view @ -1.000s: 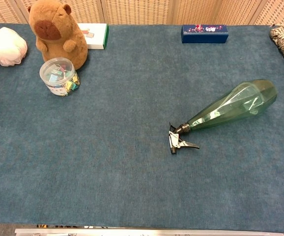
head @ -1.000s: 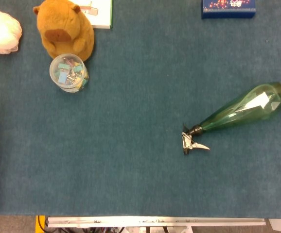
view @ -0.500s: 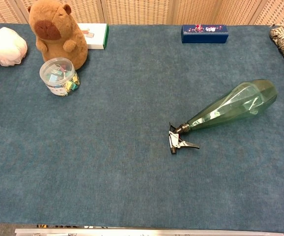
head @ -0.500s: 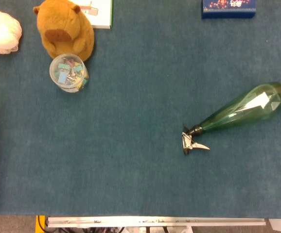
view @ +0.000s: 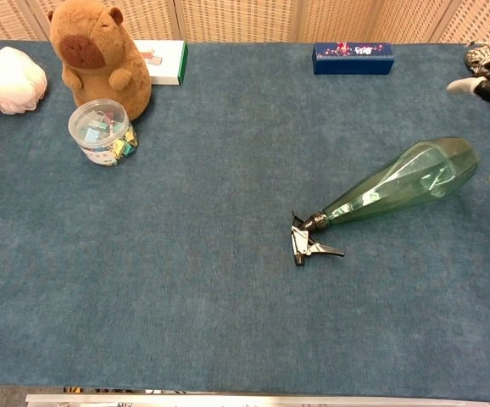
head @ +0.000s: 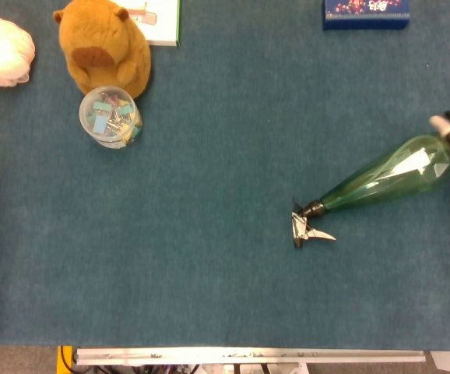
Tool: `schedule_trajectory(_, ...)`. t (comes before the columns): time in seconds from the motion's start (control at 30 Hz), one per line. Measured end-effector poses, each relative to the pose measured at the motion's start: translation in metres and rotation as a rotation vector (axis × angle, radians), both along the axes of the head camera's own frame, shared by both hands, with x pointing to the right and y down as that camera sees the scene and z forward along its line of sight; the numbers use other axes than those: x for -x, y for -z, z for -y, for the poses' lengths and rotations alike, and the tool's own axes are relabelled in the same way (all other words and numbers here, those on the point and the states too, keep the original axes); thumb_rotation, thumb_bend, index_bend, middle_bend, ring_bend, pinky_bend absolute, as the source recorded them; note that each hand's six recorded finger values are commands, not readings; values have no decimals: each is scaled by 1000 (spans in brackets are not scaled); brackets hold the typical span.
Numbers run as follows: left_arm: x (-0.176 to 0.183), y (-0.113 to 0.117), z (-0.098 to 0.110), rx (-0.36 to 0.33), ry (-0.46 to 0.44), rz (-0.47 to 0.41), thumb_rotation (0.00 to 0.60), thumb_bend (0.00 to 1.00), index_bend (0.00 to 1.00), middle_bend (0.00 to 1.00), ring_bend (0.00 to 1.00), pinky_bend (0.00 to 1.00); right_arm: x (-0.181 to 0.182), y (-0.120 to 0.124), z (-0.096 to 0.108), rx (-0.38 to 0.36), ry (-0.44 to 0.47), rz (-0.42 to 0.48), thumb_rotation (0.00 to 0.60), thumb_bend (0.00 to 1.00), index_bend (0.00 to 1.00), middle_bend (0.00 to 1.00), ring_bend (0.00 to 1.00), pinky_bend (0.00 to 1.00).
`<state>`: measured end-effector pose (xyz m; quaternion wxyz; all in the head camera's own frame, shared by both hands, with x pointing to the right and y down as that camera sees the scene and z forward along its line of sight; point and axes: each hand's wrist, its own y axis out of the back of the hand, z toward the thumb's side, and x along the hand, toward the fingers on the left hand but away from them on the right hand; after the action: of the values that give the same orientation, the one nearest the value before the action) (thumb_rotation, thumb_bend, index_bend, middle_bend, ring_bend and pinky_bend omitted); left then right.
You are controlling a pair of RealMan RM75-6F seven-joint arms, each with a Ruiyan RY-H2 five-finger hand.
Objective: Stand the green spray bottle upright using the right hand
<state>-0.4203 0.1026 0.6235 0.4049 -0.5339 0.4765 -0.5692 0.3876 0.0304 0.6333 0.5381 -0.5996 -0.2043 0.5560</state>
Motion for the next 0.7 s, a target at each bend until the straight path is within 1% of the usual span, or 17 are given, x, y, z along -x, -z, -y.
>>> schedule_trajectory(0.13,4,2,0,6,23,13,600,0,445,459,302,337,20,-7,6,37,63,-71,600,0,144,179,42,241)
schedule_trajectory(0.23,6,3,1,7,33,15,600,0,446,460,303,338,36,-14,8,65,101,-102,600,0,144,179,42,241)
schedule_trajectory(0.43,9,6,1,8,48,15,600,0,453,460,303,338,62,-29,9,113,164,-126,600,0,144,179,42,218)
schedule_trajectory(0.7,11,6,1,18,56,22,600,0,463,460,304,338,75,-54,4,189,196,-158,600,0,144,179,42,218)
